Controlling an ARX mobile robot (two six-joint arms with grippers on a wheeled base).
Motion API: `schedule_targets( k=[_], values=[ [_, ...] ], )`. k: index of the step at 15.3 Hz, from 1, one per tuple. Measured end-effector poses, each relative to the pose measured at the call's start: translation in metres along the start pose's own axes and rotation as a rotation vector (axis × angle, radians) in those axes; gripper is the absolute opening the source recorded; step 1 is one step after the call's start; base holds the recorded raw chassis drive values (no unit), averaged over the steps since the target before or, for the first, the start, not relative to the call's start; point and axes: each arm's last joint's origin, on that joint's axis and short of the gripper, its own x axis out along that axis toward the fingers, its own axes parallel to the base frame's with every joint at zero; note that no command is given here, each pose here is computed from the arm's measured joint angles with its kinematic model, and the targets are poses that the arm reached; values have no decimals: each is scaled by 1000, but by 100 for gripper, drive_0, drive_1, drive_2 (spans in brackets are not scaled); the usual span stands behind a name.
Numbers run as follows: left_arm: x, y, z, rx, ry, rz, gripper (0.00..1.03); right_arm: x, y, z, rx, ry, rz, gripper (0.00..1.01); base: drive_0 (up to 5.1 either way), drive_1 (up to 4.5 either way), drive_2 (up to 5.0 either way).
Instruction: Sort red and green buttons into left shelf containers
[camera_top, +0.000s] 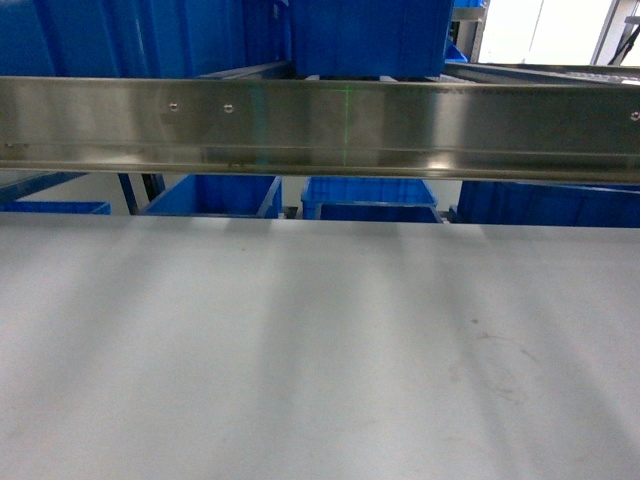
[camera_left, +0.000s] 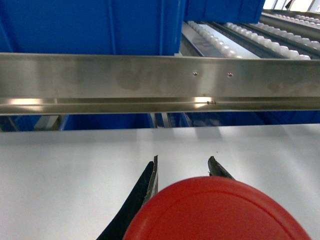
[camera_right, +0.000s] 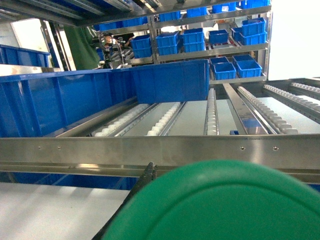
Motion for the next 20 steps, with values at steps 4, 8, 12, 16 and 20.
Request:
schedule_targets(
  k=[4,8,12,16,20],
  values=[
    [0,0,0,0,0,-1,26,0,0,1,-1,-5,1,26,-496,245,245],
    [0,0,0,0,0,0,26,0,0,1,-1,-6,1,26,-501,242,242],
    [0,0,0,0,0,0,26,0,0,1,-1,-6,2,26,-493,248,248],
    [0,0,0,0,0,-1,26,0,0,0,-1,-3,2,26,-489,252,252],
    [0,0,0,0,2,0,26,1,0,0,0,0,1,26,-497,244,244]
  ],
)
